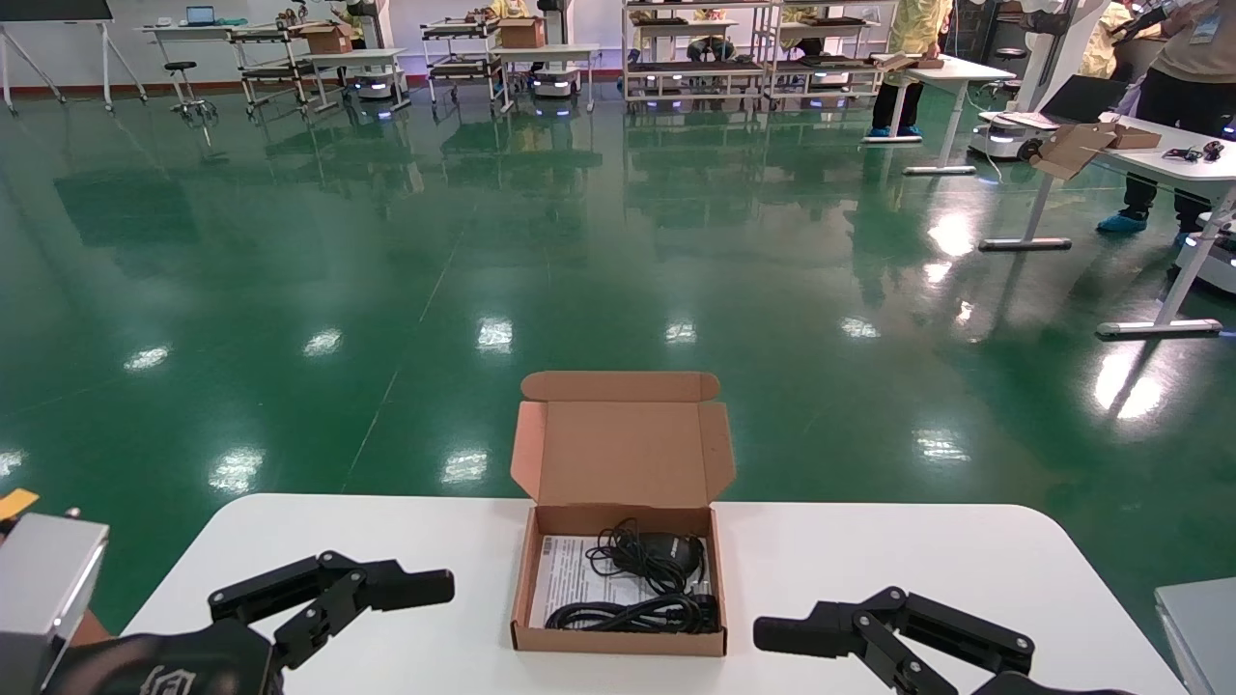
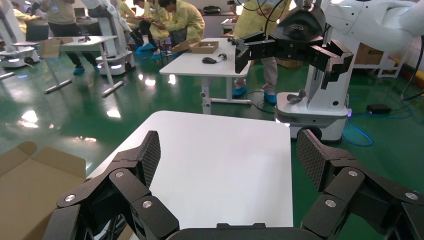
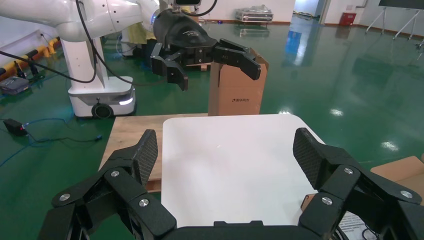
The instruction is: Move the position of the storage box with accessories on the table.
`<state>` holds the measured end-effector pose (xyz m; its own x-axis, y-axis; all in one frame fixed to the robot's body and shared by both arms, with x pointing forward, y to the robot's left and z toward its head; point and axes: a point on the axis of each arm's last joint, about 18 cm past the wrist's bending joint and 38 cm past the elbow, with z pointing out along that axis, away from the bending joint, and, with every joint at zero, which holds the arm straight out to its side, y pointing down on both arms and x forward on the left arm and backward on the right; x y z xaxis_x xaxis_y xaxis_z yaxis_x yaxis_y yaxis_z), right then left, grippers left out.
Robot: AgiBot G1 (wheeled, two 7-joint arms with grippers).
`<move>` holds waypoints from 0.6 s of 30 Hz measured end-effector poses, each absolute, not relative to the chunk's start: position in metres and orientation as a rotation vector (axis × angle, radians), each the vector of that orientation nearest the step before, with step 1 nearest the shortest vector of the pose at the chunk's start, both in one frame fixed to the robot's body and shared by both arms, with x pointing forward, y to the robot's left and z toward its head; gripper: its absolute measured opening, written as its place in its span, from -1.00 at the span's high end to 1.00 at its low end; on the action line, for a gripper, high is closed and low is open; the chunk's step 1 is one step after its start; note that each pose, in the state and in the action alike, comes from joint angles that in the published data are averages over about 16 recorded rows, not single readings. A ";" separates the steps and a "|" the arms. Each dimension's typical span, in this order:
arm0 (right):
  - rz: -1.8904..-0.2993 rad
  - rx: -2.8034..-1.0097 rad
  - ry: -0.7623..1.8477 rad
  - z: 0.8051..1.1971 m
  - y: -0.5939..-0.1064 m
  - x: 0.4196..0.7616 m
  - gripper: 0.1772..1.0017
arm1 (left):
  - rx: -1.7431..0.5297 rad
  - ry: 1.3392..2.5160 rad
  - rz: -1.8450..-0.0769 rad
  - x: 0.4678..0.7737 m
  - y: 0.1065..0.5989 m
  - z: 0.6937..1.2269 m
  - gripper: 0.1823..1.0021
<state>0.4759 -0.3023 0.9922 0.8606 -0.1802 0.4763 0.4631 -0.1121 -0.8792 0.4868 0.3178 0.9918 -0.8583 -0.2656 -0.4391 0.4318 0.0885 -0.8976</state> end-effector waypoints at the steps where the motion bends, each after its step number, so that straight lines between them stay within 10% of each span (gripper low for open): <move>1: -0.553 -1.595 -0.227 0.992 -0.302 0.476 -1.00 | 0.163 1.871 -1.822 0.487 0.318 0.992 -1.00; 18: -0.580 -1.692 0.005 0.993 -0.310 0.506 -1.00 | 0.163 1.871 -1.822 0.487 0.318 0.992 -1.00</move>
<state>0.5062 -0.3098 0.9930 0.8723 -0.3197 0.3701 0.3132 -0.2160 -0.9248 0.4868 0.3178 0.9918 -0.8583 -0.2656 -0.4391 0.4318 0.0885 -0.8976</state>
